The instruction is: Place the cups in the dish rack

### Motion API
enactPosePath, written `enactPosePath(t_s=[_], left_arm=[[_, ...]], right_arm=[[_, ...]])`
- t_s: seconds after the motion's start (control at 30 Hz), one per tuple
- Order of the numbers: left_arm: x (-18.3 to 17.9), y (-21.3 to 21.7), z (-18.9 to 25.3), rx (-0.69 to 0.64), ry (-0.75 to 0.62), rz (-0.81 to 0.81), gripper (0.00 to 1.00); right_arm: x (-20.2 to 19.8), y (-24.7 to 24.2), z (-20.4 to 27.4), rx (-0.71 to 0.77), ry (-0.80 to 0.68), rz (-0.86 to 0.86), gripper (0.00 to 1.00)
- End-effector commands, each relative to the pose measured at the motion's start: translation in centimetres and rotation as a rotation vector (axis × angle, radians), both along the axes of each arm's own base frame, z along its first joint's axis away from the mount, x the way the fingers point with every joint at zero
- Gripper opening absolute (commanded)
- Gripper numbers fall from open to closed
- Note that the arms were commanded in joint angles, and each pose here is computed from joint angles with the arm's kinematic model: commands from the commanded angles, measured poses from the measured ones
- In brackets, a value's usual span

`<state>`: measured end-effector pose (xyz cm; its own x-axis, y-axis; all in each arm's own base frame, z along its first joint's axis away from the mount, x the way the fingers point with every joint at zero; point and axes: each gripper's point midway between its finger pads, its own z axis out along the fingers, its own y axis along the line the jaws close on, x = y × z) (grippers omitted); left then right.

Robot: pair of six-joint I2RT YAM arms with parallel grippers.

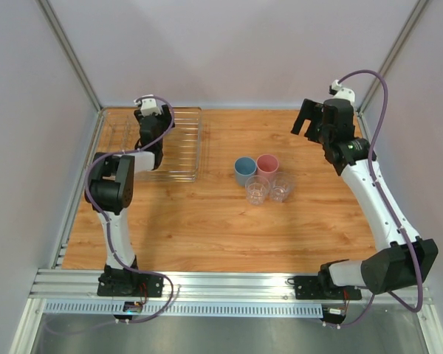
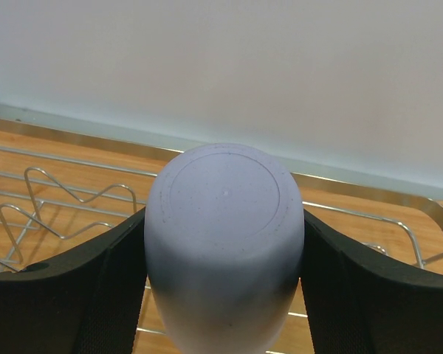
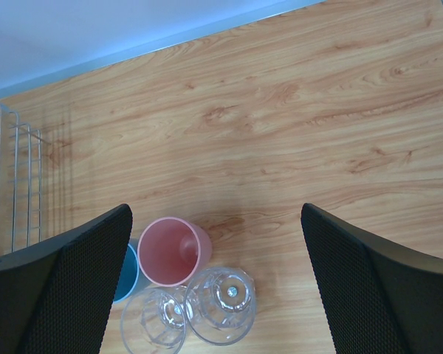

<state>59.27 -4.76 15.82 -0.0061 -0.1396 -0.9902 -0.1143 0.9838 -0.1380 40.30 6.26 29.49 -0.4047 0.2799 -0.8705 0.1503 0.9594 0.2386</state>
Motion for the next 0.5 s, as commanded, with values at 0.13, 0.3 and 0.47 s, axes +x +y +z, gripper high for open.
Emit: enactPosePath(t_s=[0.13,0.3,0.47], left_arm=[[0.1,0.5,1.3,-0.081,-0.156,0.032,0.57],[0.7,0.7,0.5,-0.043,-0.078,0.043,0.59],[0.8,0.8,0.0,-0.028,-0.084,0.05,0.62]], right_arm=[[0.3,-0.2,0.4,0.011,-0.032,-0.012,1.0],[0.3,-0.2,0.0,0.009,-0.021,-0.008,1.0],[0.4,-0.1,0.0,0.006,-0.023,-0.001,1.0]])
